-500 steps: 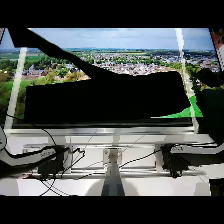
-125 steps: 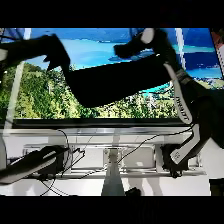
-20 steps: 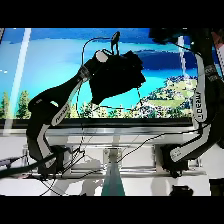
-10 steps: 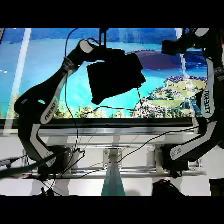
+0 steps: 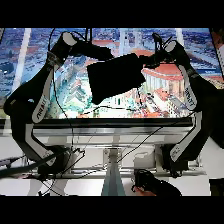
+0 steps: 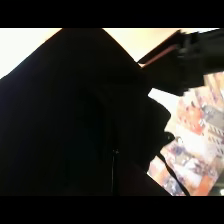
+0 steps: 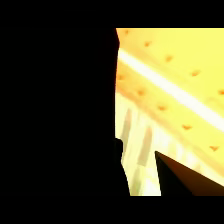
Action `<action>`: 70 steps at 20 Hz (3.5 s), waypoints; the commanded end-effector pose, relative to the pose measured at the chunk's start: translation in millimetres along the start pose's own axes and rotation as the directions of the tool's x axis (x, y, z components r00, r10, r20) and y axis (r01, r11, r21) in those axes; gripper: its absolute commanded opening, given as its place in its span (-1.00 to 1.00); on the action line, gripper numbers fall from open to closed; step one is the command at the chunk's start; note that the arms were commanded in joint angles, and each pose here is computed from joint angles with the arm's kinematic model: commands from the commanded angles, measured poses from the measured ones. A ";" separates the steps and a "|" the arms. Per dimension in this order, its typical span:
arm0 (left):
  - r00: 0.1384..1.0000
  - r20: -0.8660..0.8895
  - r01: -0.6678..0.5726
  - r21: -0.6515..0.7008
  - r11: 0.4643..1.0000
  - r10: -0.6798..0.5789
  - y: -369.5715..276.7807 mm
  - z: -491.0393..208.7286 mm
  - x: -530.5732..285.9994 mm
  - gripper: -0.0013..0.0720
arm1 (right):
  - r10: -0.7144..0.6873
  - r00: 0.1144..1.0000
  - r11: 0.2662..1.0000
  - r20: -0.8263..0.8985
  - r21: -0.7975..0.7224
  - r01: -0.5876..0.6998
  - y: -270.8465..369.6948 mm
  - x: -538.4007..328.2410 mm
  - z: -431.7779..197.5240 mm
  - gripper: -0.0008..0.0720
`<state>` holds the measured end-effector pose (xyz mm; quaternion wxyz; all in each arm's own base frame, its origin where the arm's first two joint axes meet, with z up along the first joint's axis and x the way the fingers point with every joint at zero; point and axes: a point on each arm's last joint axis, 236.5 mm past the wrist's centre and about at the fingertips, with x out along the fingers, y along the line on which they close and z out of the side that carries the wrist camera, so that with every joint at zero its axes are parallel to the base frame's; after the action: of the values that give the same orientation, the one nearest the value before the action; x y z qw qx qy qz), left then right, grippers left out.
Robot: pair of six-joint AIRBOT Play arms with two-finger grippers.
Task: Fold the clothes and pants, and hang the long-sleeved shirts on hangers.
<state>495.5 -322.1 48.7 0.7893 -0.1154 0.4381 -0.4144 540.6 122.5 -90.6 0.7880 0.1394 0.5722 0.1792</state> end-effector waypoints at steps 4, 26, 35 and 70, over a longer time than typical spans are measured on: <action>1.000 -0.019 0.008 0.000 1.000 -0.008 -1.6 -4.1 -1.9 -0.95 | 0.067 0.989 0.989 -0.134 0.141 -0.048 -14.1 15.2 -28.3 0.93; 0.999 0.037 -0.028 -0.035 0.999 0.029 27.9 15.0 -45.2 -0.95 | 0.410 0.907 0.912 -0.091 0.056 -0.407 148.8 42.5 -21.9 -0.94; 0.943 0.254 -0.269 0.195 0.943 0.216 -19.6 70.7 -188.8 -0.95 | 0.348 0.839 0.934 0.419 -0.075 -0.350 57.6 -210.1 101.7 -0.94; 0.861 0.488 -0.351 0.370 0.860 0.141 -152.5 76.8 -319.4 -0.95 | -0.679 0.706 -0.182 -0.201 0.978 0.103 -234.1 -575.2 -336.2 0.93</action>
<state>384.8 -191.0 367.1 0.9203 0.0355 0.1511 -0.3590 88.5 -334.4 196.0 0.5559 0.4846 0.3615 -0.5705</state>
